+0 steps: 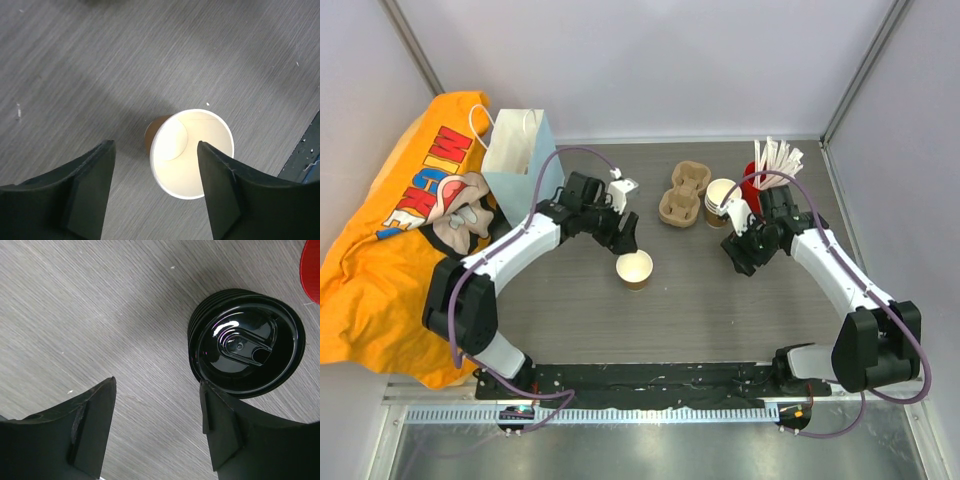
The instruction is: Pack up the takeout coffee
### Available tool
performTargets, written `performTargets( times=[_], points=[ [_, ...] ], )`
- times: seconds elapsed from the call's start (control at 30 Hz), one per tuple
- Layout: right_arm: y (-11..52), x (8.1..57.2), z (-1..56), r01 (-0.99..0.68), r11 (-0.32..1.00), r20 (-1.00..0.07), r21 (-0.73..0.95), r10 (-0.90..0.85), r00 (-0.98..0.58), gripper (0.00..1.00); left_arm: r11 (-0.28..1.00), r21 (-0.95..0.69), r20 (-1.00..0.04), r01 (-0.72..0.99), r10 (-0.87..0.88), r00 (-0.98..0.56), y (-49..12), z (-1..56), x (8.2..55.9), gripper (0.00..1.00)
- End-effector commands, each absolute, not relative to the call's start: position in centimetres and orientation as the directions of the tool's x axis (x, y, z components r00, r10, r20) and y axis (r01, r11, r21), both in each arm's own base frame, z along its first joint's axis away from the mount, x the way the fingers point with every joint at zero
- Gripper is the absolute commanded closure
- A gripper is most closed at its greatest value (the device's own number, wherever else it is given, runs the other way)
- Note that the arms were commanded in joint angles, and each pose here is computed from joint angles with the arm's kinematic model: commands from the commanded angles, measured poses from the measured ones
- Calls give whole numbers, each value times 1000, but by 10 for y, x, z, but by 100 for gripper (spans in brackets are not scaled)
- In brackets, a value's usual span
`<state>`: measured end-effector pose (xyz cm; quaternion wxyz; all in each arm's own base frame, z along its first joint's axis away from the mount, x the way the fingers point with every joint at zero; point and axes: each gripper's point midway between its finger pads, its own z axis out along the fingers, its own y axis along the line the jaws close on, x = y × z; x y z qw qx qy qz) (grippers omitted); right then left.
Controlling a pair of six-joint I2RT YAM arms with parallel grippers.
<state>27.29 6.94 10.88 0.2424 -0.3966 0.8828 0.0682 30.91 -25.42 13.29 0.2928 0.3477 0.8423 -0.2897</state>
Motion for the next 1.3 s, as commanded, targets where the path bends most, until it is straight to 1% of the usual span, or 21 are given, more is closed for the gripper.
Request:
performTargets(
  times=[0.0, 0.07, 0.2, 0.3, 0.53, 0.63, 0.67, 0.73, 0.93, 1.1, 1.13, 1.17, 1.2, 1.27],
  points=[
    [67, 288, 112, -716, 683, -521, -147, -668, -531, 30, 590, -198, -802, 783, 361, -475, -251, 194, 322, 23],
    [67, 291, 110, -712, 686, -521, -153, -668, -531, 32, 600, -183, -812, 778, 354, -464, -248, 200, 324, 20],
    [66, 297, 107, -702, 690, -530, -174, -667, -524, 34, 614, -177, -828, 769, 330, -454, -240, 213, 326, 18],
    [68, 302, 108, -702, 690, -543, -176, -663, -516, 34, 622, -173, -836, 764, 317, -447, -234, 219, 327, 17],
    [72, 307, 96, -716, 682, -533, -151, -666, -522, 38, 631, -183, -842, 754, 295, -452, -229, 222, 327, 17],
    [71, 309, 89, -715, 684, -525, -148, -667, -529, 42, 635, -187, -845, 750, 284, -452, -227, 223, 327, 17],
    [71, 309, 88, -713, 684, -523, -150, -667, -530, 46, 637, -189, -845, 748, 282, -454, -226, 222, 328, 17],
    [70, 311, 87, -710, 686, -522, -157, -668, -531, 48, 637, -191, -847, 747, 278, -454, -225, 223, 328, 17],
    [68, 314, 85, -702, 692, -519, -170, -668, -534, 48, 636, -202, -848, 745, 268, -458, -225, 223, 327, 17],
    [66, 314, 78, -701, 693, -505, -166, -671, -543, 51, 633, -205, -849, 746, 265, -458, -225, 224, 327, 17],
    [66, 314, 77, -701, 693, -505, -166, -671, -543, 53, 633, -205, -849, 747, 264, -457, -225, 224, 327, 17],
    [67, 313, 76, -701, 694, -504, -163, -670, -546, 62, 633, -205, -849, 746, 265, -458, -225, 224, 326, 16],
    [67, 315, 75, -701, 694, -503, -164, -670, -546, 65, 632, -205, -849, 747, 264, -457, -225, 224, 326, 17],
    [67, 315, 75, -701, 695, -504, -162, -669, -547, 66, 633, -205, -849, 747, 265, -457, -225, 224, 326, 16]
  ],
)
